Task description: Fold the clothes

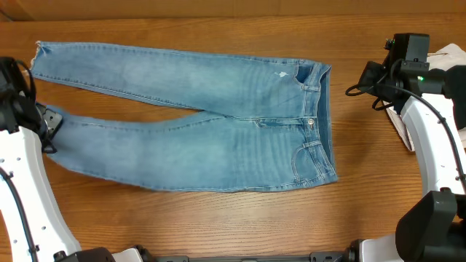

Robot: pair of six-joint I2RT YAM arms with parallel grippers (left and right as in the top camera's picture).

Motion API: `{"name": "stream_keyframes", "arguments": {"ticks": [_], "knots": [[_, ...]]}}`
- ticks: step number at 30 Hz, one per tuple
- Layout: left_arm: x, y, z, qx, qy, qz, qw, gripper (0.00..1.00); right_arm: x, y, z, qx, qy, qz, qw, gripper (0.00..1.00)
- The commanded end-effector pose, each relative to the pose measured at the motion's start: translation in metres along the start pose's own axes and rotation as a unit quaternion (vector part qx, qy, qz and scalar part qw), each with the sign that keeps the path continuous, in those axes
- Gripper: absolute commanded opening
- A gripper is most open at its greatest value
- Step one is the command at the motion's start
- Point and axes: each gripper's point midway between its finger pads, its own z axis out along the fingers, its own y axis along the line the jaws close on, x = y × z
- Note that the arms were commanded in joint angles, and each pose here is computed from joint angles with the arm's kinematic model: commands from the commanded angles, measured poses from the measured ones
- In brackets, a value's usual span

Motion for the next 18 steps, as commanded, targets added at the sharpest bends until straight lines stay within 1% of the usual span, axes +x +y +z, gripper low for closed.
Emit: {"name": "stream_keyframes", "arguments": {"ticks": [1, 8, 15, 18], "knots": [[0.016, 0.003, 0.032, -0.055, 0.046, 0.031, 0.997, 1.0, -0.003, 0.003, -0.003, -0.005, -0.004, -0.002, 1.0, 0.49], [0.036, 0.008, 0.071, -0.119, 0.11, 0.065, 0.985, 1.0, -0.003, 0.003, -0.003, -0.005, -0.004, -0.002, 1.0, 0.49], [0.036, 0.009, 0.104, -0.162, 0.119, 0.08, 0.976, 1.0, -0.003, 0.003, -0.003, -0.004, -0.003, -0.003, 1.0, 0.49], [0.038, 0.007, 0.113, -0.154, 0.133, 0.07, 0.977, 1.0, -0.003, 0.003, -0.003, -0.004, -0.003, -0.003, 1.0, 0.49]]}}
